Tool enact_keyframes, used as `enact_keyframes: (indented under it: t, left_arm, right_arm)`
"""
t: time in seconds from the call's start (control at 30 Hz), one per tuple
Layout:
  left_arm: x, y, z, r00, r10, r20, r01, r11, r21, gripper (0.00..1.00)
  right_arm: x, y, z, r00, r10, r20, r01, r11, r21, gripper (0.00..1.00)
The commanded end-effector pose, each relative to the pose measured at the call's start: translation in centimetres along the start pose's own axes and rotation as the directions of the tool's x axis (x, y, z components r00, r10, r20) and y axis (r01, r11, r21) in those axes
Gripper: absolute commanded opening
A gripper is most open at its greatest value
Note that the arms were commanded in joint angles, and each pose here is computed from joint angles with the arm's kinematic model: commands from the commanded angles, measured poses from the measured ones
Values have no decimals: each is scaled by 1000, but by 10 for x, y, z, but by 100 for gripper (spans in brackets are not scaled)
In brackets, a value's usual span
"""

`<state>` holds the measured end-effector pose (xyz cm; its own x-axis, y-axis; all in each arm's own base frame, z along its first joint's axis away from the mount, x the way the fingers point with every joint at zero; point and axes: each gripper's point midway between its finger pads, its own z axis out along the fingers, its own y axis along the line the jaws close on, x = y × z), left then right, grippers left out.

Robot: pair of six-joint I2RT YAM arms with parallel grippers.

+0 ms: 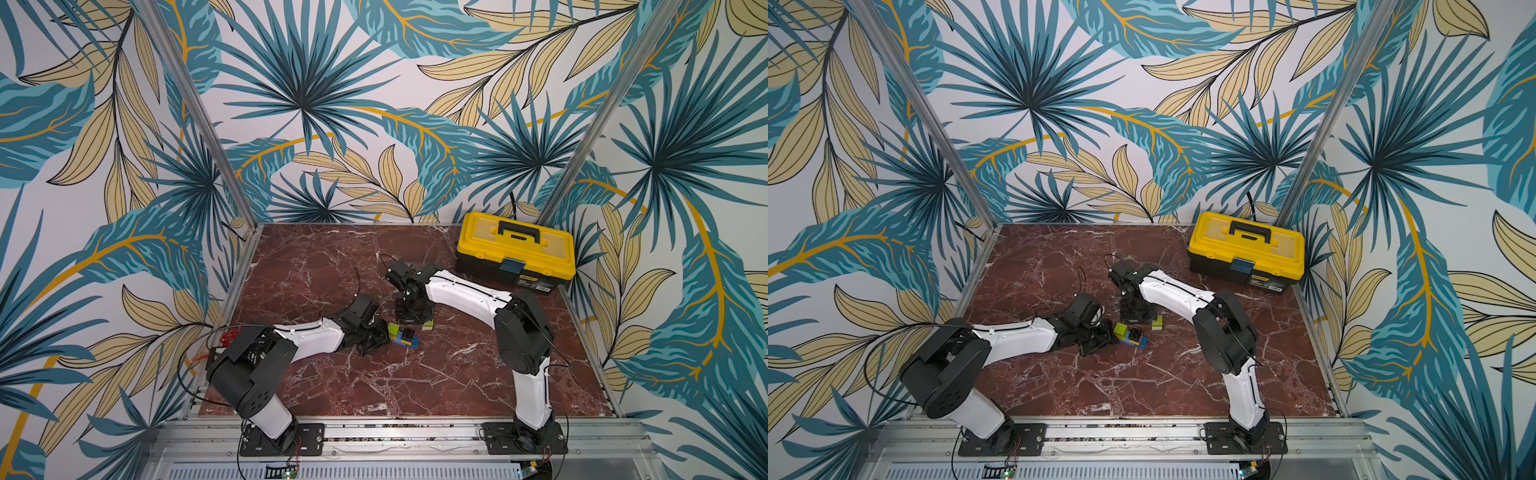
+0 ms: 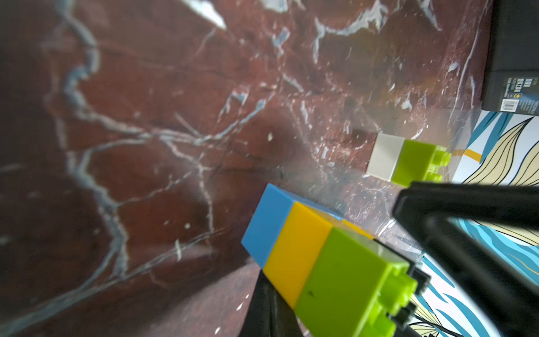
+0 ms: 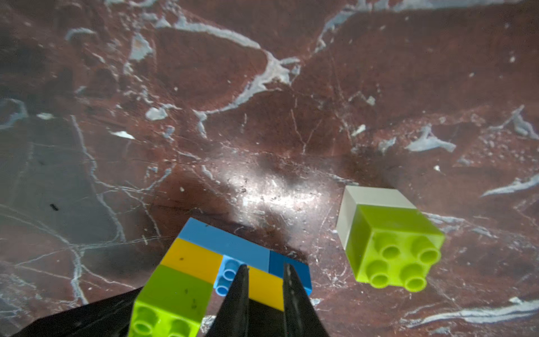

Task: Assemble the number 4 with lego
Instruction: Adjust the lego brick at the center of the board.

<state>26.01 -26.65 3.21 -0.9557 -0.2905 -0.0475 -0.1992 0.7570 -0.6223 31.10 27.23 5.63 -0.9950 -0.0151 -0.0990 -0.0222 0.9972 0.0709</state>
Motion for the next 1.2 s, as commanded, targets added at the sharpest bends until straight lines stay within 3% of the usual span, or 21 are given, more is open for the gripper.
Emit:
enact_keyframes:
  t: [0.0,0.63,0.9,1.17]
  left_arm:
    - [-10,-5,1,1000,22,22,-21,999,-25,5]
    - [-27,-9,3,1000,20,11,-20,1000,-15,6]
    - [-22,-13,4,1000,15,2,-15,999,38,8]
    - [-27,-10,-12,999,17,40,-18,1000,19,10]
  right_arm:
    - [4,-2,-9,1000,5,14,-4,1000,-17,21]
    - [43,5,-6,1000,4,-2,-4,998,-60,21]
    - [41,-12,-41,989,-24,143,19,999,38,22]
    - [49,-8,-72,963,-68,262,53,996,65,38]
